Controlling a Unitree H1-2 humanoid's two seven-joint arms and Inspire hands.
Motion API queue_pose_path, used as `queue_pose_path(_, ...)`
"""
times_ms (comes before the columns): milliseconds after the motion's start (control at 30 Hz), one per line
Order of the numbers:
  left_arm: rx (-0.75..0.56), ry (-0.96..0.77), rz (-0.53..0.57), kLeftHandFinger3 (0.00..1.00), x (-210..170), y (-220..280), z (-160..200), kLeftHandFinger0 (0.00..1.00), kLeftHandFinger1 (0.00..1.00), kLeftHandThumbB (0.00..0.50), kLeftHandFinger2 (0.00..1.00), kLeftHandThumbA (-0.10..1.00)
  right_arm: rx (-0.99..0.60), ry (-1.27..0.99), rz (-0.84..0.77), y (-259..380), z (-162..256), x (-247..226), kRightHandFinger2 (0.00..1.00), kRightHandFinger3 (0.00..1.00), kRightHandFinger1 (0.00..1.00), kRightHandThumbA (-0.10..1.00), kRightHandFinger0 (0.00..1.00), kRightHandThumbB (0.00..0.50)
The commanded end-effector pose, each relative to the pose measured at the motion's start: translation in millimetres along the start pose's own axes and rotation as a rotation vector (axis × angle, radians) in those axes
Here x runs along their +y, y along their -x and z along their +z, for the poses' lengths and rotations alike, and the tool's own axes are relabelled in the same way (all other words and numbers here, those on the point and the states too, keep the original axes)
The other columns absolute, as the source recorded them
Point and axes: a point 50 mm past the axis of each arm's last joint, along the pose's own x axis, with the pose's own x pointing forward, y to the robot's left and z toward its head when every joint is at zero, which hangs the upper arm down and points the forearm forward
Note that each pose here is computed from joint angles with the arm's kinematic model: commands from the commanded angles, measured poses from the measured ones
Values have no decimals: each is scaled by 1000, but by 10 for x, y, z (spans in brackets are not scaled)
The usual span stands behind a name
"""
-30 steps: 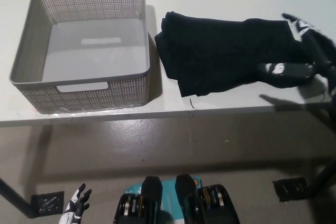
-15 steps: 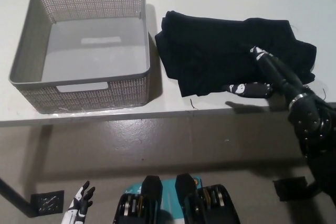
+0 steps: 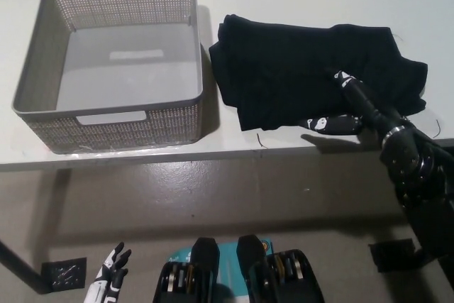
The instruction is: Use the right hand to pick up a t shirt on the right hand side and place it into a contianer on the left side
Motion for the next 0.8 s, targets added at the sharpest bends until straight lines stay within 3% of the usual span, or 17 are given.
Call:
queue_pose_path(0,-67,-10,-6,1000,61,-38,108,1000,991,260,967,972,-85,48,-98,-111,217,-262,1000,1000,1000,1000,1000,500)
queue_pose_path(767,-80,1,6,1000,92,-98,135,1000,985,273,969,1000,-137,132,-83,-496,131,-399,1000,1000,1000,1000,1000,494)
